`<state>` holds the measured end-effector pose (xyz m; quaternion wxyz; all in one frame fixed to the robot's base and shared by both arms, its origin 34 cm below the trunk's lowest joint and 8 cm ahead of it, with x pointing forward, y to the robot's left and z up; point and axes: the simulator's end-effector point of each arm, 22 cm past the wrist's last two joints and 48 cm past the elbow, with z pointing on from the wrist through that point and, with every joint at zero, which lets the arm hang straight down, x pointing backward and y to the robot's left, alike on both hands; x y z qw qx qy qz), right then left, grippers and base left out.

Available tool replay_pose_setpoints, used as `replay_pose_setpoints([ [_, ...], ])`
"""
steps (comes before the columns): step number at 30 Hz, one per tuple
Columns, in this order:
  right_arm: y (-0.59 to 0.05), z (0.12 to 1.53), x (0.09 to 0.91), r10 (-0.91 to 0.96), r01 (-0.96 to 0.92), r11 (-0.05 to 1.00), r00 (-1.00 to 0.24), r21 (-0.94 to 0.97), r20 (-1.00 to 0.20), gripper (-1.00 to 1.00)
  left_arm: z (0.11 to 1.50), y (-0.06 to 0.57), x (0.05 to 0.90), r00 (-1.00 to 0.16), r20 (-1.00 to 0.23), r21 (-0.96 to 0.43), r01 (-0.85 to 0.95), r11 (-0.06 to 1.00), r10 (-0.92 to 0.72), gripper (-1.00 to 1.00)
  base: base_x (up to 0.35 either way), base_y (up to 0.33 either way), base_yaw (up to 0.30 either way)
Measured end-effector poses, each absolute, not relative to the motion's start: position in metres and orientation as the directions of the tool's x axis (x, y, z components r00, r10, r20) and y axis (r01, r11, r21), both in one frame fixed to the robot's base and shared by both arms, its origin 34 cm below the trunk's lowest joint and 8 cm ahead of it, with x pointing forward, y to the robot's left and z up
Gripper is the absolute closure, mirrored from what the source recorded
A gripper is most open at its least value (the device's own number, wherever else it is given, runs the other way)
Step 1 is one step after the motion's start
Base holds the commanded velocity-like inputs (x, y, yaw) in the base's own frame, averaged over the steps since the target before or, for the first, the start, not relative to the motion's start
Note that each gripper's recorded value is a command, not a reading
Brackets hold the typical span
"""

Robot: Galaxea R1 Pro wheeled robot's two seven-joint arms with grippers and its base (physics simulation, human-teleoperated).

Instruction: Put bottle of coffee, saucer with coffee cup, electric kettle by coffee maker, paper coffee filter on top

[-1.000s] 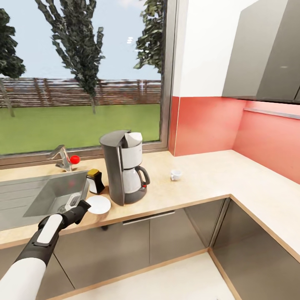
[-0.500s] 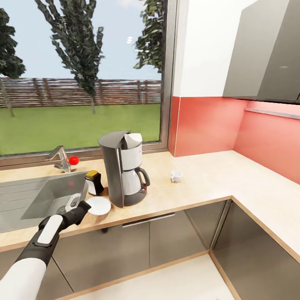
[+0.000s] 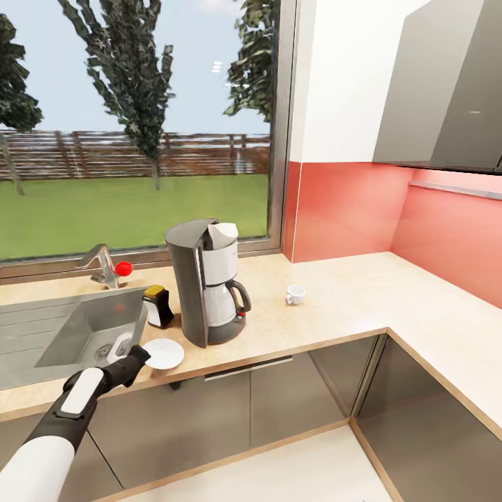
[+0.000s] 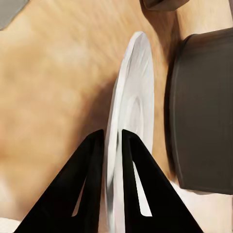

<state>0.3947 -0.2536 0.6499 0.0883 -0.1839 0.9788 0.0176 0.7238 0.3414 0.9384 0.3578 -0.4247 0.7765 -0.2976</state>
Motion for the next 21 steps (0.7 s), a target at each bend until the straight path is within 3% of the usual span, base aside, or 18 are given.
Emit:
replay_pose_setpoints([
  [21,-0.2536,0.6497,0.3934,-0.357,-0.363,0.932,-0.917,0.003,-0.178,-1.00,0.9376,0.3420,0.7229,-0.380,-0.299,-0.769,-0.447,0.457,-0.875,1.00,0.071,0.000,0.000],
])
